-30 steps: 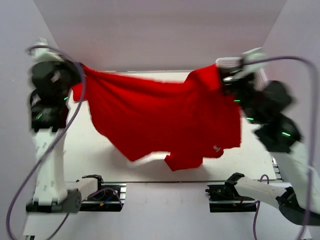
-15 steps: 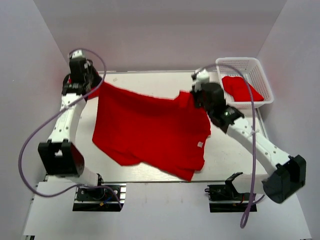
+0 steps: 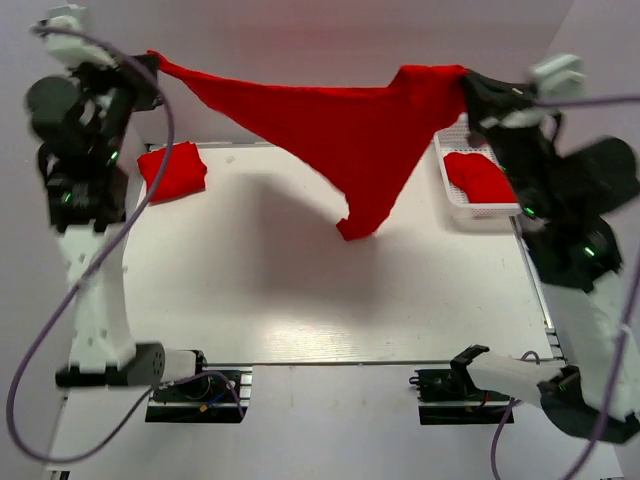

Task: Fold and stack the t-shirts
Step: Flatten out the tshirt

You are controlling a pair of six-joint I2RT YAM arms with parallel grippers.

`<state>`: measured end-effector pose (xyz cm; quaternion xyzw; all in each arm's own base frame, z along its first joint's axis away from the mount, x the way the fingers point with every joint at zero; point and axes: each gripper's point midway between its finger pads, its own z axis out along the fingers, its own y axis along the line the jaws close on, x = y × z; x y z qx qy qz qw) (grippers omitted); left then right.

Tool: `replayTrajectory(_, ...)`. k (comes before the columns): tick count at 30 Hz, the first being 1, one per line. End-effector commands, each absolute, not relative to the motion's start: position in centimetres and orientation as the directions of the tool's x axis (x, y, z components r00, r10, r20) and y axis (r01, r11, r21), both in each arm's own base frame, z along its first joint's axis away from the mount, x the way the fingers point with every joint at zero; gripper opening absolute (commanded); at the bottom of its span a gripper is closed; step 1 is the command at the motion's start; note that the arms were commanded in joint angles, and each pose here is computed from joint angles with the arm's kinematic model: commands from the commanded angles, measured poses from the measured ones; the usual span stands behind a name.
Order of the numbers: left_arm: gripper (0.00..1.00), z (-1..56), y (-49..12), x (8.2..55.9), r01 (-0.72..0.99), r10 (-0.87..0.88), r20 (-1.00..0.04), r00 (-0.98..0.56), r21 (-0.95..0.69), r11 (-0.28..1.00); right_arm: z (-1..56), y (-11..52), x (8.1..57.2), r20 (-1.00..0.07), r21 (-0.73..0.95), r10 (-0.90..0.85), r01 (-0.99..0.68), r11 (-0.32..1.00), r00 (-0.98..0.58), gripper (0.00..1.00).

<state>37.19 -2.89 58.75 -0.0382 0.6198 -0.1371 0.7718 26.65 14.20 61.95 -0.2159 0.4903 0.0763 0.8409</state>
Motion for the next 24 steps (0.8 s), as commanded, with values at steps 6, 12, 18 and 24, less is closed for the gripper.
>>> replayTrajectory(6,0.00,69.6,-2.9,15.7,0.219,-0.223,-0.812,0.540,-0.120,0.968,68.6,8.9,12.3,-0.672,-0.366,0.032,-0.369,0.854,0.740,0.00)
replayTrajectory(12,0.00,72.2,-2.8,8.6,0.276,-0.326,-0.716,0.618,-0.191,0.942,70.5,6.2,7.7,-0.628,-0.353,0.048,-0.340,0.872,0.776,0.00)
replayTrajectory(18,0.00,65.7,-2.2,17.4,0.193,-0.413,-0.832,0.371,-0.366,0.910,65.4,7.0,13.4,-0.804,-0.221,0.050,-0.376,0.900,0.592,0.00)
replayTrajectory(24,0.00,52.9,-1.4,25.0,0.034,-0.438,-0.891,0.122,-0.437,0.899,50.5,11.9,20.9,-0.960,-0.060,0.090,-0.509,0.859,0.265,0.00)
